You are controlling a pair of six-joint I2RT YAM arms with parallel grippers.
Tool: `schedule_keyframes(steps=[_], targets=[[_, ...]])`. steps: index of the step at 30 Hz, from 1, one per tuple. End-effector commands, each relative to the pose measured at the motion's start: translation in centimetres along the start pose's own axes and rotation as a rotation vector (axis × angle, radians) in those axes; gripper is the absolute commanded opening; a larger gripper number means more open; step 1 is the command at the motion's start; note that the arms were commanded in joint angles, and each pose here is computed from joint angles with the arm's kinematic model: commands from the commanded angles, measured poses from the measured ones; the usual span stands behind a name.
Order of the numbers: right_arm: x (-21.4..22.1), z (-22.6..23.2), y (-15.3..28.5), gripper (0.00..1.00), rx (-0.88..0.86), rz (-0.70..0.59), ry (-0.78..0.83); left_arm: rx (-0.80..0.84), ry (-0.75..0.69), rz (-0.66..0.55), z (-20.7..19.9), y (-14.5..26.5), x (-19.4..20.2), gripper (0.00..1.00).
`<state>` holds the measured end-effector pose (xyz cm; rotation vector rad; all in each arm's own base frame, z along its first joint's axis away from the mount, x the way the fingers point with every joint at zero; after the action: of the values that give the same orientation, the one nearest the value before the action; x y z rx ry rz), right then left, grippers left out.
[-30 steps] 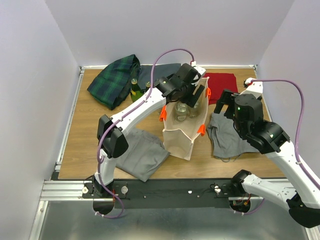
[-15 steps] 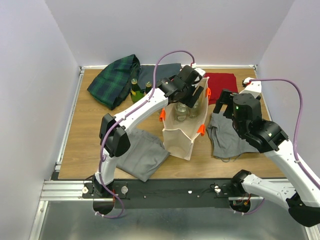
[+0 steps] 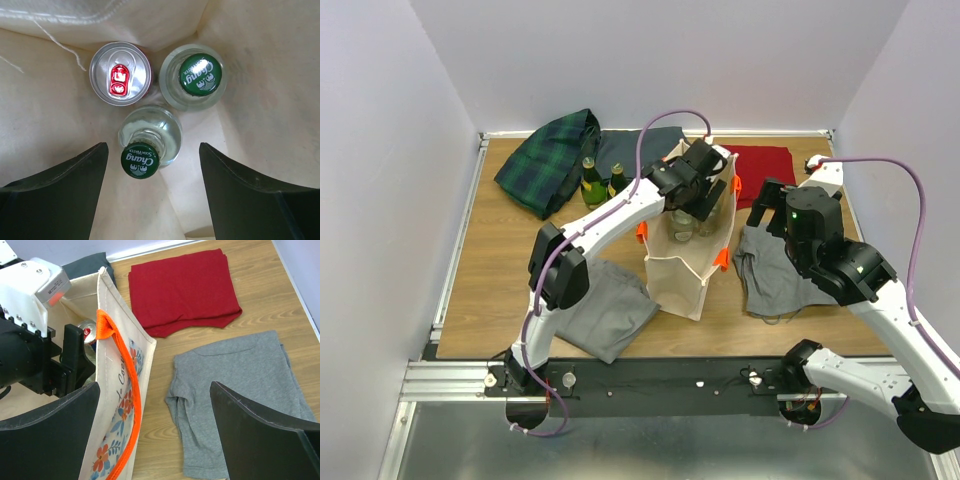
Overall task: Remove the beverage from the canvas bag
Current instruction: Take out the drink from the canvas bag.
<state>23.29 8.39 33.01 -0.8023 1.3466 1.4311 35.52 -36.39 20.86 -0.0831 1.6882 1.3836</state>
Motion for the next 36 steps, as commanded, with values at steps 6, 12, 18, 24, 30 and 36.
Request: schedule_keyframes(steps=[6, 12, 18, 24, 30, 36], targets=[[0.13, -0.63, 0.15, 1.00, 0.030, -0.012, 0.002, -0.014, 0.020, 0.010, -0.01, -0.07, -0.19, 0.79], [0.08, -0.66, 0.14, 1.00, 0.032, -0.015, 0.003, -0.030, 0.030, 0.016, 0.25, -0.17, -0.26, 0.67], [0.16, -0.69, 0.13, 1.00, 0.033, -0.014, 0.004, -0.032, 0.030, 0.024, 0.33, -0.28, -0.06, 0.67], [0.14, -0.70, 0.17, 1.00, 0.032, -0.015, 0.001, -0.034, 0.028, 0.034, 0.39, -0.57, 0.14, 0.67], [0.15, -0.61, 0.08, 1.00, 0.031, -0.013, 0.004, -0.034, 0.032, 0.033, 0.34, -0.76, 0.15, 0.63], [0.12, -0.59, 0.07, 1.00, 0.031, -0.013, 0.005, -0.042, 0.034, 0.035, 0.56, -0.91, 0.21, 0.61]])
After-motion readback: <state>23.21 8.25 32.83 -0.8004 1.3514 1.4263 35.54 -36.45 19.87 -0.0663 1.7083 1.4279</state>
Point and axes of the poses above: each gripper's point midway between its finger pads, its own y axis back along the fingers, its own z axis along the line the jaws close on, x = y × z, the point moved 4 cm from there along y, back along the fingers, and after that the axes turned 2 degrees about -y, right-handed, at the moved point
